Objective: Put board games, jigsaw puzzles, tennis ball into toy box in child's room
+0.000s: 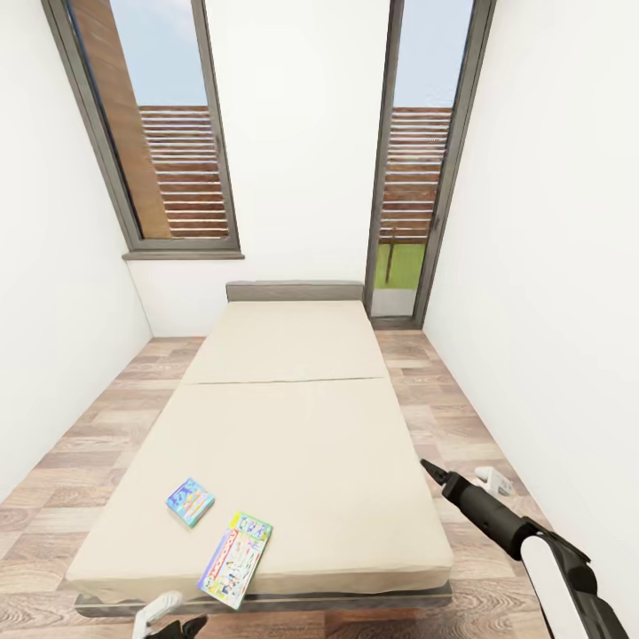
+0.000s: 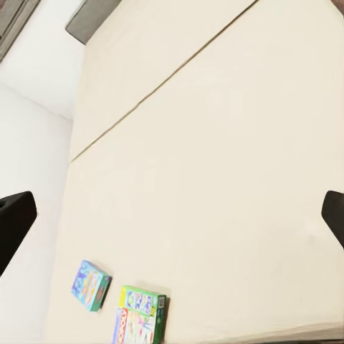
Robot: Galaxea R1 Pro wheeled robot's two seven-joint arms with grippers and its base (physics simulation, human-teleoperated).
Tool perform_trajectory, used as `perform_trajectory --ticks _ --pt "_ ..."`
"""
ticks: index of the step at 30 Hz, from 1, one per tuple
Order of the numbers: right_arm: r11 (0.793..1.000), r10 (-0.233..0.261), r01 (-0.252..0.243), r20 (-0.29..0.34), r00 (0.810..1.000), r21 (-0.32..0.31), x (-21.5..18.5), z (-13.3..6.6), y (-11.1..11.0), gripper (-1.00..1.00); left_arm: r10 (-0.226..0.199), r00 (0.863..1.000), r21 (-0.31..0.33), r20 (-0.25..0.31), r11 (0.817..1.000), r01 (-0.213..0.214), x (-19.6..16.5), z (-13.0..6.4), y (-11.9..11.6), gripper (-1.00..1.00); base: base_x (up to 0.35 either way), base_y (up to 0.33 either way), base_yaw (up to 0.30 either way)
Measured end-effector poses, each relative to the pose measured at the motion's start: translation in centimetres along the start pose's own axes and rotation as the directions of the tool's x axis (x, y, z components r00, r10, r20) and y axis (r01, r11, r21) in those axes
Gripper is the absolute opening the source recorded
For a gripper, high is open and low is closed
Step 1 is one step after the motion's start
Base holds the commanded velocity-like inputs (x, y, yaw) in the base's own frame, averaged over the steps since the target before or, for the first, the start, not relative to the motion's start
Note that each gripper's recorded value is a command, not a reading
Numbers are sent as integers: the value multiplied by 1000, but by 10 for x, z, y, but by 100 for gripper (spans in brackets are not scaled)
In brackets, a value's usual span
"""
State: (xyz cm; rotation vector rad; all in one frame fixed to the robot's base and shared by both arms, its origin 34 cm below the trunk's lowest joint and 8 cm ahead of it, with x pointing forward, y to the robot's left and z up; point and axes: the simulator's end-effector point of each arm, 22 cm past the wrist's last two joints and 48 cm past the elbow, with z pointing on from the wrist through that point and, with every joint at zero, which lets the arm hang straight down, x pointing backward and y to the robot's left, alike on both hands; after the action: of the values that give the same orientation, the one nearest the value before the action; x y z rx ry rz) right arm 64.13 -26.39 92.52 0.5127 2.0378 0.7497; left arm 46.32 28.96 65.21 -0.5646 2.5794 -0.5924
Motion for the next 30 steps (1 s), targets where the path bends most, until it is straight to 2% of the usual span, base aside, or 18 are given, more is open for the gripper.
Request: perform_trajectory --ticks 3,5,6,8,10,13,14,17,24,27,30 --pt "1000 4 -4 4 1000 -22 -1 1 4 100 -70 997 67 -33 995 72 -1 -4 -5 100 0 0 0" --pt "999 14 -14 6 1000 -46 -2 1 8 100 -145 988 78 -58 986 149 -8 -13 6 100 0 0 0" --pt "999 16 -16 6 1000 -50 -2 2 8 100 -165 984 78 -60 982 169 -11 -15 11 100 0 0 0" --pt "998 24 -24 8 1000 -62 -2 3 9 100 -249 967 87 -46 964 252 -25 -24 23 100 0 0 0" --pt "997 30 -30 8 1000 -68 -1 4 10 100 -336 942 119 -5 935 334 -43 -29 27 100 0 0 0" --pt "997 34 -33 11 999 -70 1 7 10 100 -404 914 155 34 906 395 -57 -31 30 100 0 0 0" --pt "997 34 -33 13 999 -71 2 8 10 100 -417 908 162 42 899 406 -60 -31 31 100 0 0 0" --pt "997 32 -30 16 999 -72 2 10 9 100 -430 901 178 56 893 414 -65 -31 34 100 0 0 0" --pt "991 -3 10 59 998 -132 -12 7 31 100 -424 904 240 58 885 399 -69 -29 28 100 0 0 0" --pt "990 -7 16 61 998 -142 -11 8 33 100 -425 903 251 58 882 399 -67 -28 30 100 0 0 0" --pt "989 -8 16 61 998 -147 -9 8 32 100 -422 904 292 62 874 388 -71 -31 27 100 0 0 0"
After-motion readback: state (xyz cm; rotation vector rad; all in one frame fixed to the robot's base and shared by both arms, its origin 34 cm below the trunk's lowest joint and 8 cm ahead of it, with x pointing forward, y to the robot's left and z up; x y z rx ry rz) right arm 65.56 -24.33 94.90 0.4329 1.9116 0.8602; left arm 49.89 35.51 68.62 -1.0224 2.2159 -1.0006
